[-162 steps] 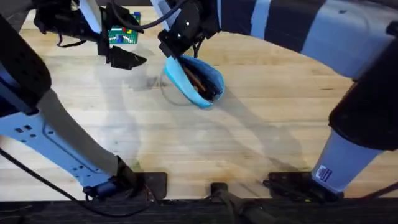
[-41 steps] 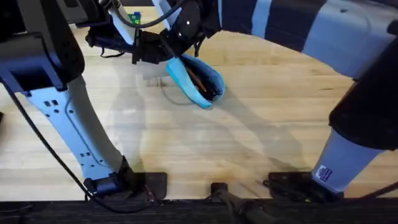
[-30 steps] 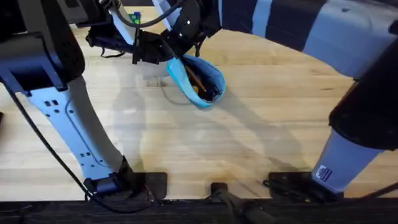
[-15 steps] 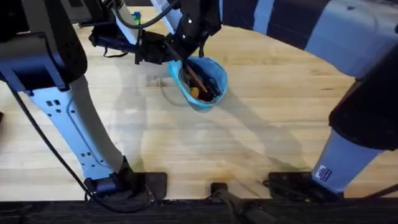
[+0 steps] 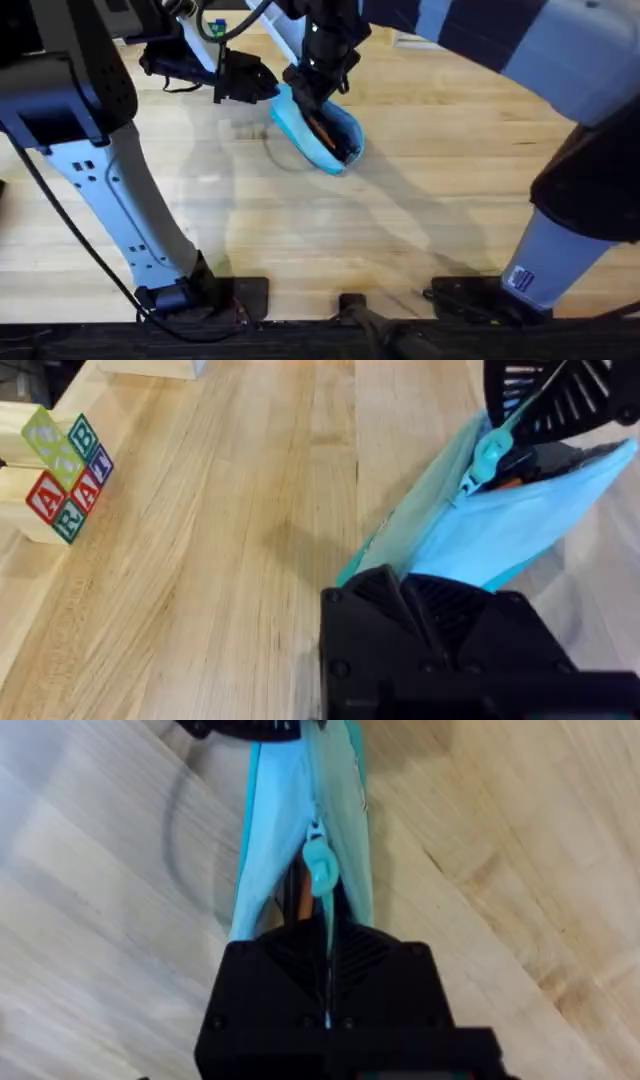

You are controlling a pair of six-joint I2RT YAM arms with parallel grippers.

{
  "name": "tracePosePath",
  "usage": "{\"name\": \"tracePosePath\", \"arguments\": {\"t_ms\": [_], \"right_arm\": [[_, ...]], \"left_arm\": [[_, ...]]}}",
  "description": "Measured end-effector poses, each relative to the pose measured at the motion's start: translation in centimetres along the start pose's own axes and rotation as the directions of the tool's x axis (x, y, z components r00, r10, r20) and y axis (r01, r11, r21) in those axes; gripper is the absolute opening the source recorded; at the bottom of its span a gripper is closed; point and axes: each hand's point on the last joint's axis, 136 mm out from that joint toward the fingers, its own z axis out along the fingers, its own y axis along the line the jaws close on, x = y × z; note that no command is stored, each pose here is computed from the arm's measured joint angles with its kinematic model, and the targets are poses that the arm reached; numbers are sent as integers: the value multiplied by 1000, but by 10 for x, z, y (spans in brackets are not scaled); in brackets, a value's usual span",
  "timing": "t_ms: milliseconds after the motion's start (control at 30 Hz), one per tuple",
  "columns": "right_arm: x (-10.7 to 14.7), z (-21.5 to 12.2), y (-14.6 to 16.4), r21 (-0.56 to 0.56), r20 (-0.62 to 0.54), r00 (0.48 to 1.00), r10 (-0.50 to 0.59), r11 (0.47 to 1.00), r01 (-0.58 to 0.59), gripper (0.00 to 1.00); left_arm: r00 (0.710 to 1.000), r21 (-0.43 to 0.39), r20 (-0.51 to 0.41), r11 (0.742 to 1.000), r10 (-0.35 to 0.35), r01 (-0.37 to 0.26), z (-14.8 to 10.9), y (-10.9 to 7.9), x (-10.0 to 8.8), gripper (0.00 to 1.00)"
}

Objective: Unzip the bag, pick up the pens from the table one at a time and place them inside, then zip the bag closed.

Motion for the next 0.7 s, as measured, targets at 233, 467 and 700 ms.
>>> {"name": "tracePosePath", "arguments": {"t_ms": [233,467,700], "right_arm": [[1,0,0,2,-3,1000,0,1000,0,30],[12,0,0,0,-48,999,-5,1000,5,30],[47,-4,0,-12,-192,981,-17,1000,15,30]], "left_arm": [[1000,1,-3,1000,0,0,0,0,0,42],[1000,1,-3,1000,1,-1,0,0,0,42],[1000,1,-3,1000,1,-1,0,0,1,42]]}}
